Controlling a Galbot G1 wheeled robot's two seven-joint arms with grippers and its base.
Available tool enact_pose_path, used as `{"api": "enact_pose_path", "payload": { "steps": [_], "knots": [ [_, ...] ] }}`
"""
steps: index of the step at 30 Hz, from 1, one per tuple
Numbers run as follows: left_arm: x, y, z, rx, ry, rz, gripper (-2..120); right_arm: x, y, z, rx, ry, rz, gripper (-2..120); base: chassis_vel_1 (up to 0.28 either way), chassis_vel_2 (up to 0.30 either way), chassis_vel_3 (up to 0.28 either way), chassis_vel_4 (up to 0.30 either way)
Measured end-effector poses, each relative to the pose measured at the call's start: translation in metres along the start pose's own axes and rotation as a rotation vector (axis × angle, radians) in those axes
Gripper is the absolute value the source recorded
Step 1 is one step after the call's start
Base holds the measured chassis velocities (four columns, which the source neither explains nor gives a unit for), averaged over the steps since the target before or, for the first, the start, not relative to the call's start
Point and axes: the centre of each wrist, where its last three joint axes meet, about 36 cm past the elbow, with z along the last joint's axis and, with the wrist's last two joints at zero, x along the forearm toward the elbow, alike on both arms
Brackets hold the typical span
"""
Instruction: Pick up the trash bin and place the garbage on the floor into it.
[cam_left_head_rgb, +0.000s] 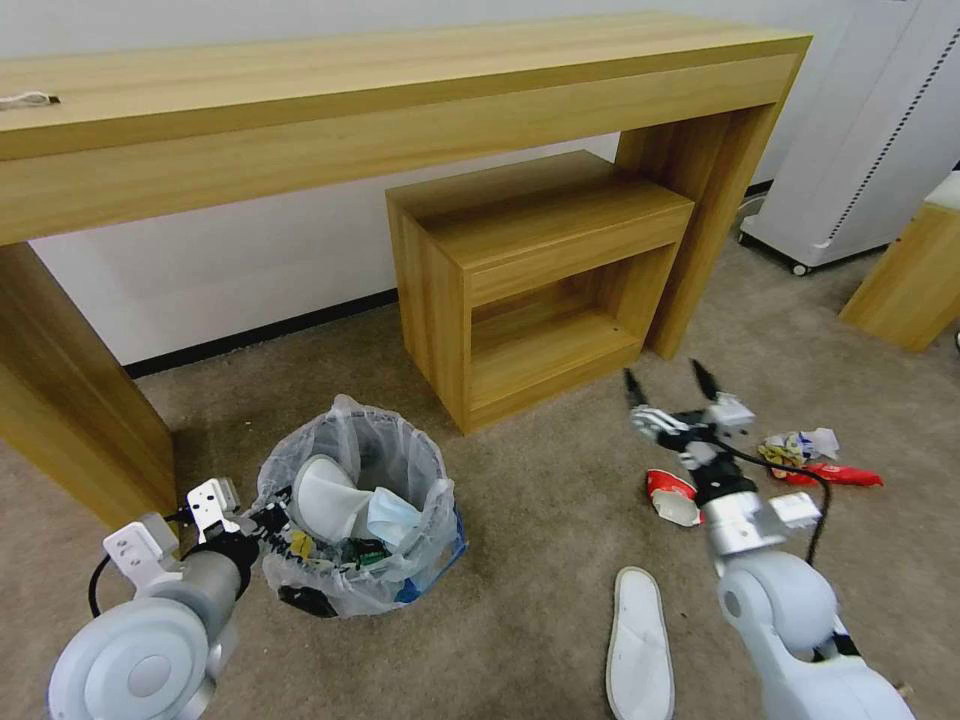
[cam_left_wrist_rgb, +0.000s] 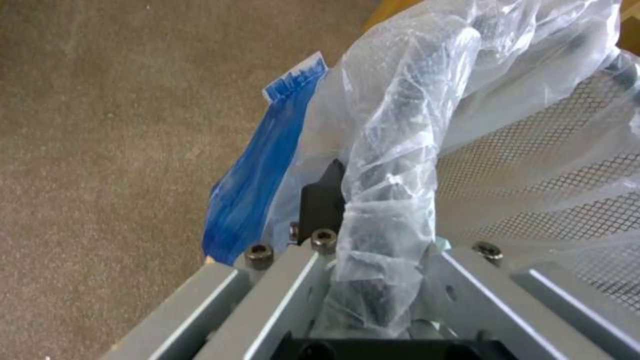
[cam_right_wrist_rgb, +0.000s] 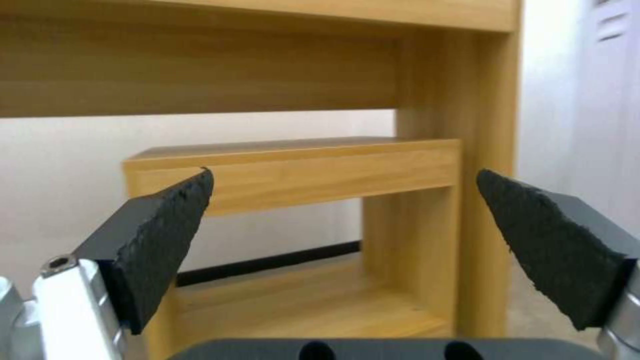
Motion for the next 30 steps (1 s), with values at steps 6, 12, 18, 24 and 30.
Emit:
{"api": "enact_pose_path", "payload": {
  "steps": [6,12,18,24,30],
  "knots": [
    [0.0005,0.0014,0.0017,-0.002,0.004,0.000,1,0.0059,-0.0023,-0.0025,0.005,-0.010,0.015,100,0.000,0.000,0.000,0.000],
    [0.0041,0.0005,0.0020,-0.004,0.003,0.002,1,0.0036,0.0033,-0.0024,-0.005,-0.018,0.002,100,0.000,0.000,0.000,0.000],
    [0.0062,0.0016,0.0017,-0.007,0.001,-0.001,1,0.0032,0.0073,0.0000,-0.015,-0.016,-0.005,100,-0.008,-0.007,-0.006,-0.010],
    [0.0062,0.0012,0.0028,-0.004,0.002,0.000,1,0.0013,0.0069,-0.0006,-0.020,-0.019,-0.011,100,-0.065,-0.072,-0.075,-0.071],
    [0.0058,0.0002,0.0030,-0.003,0.002,0.003,1,-0.0005,0.0063,-0.0002,-0.021,-0.021,-0.013,100,-0.101,-0.092,-0.100,-0.108]
  ]
}}
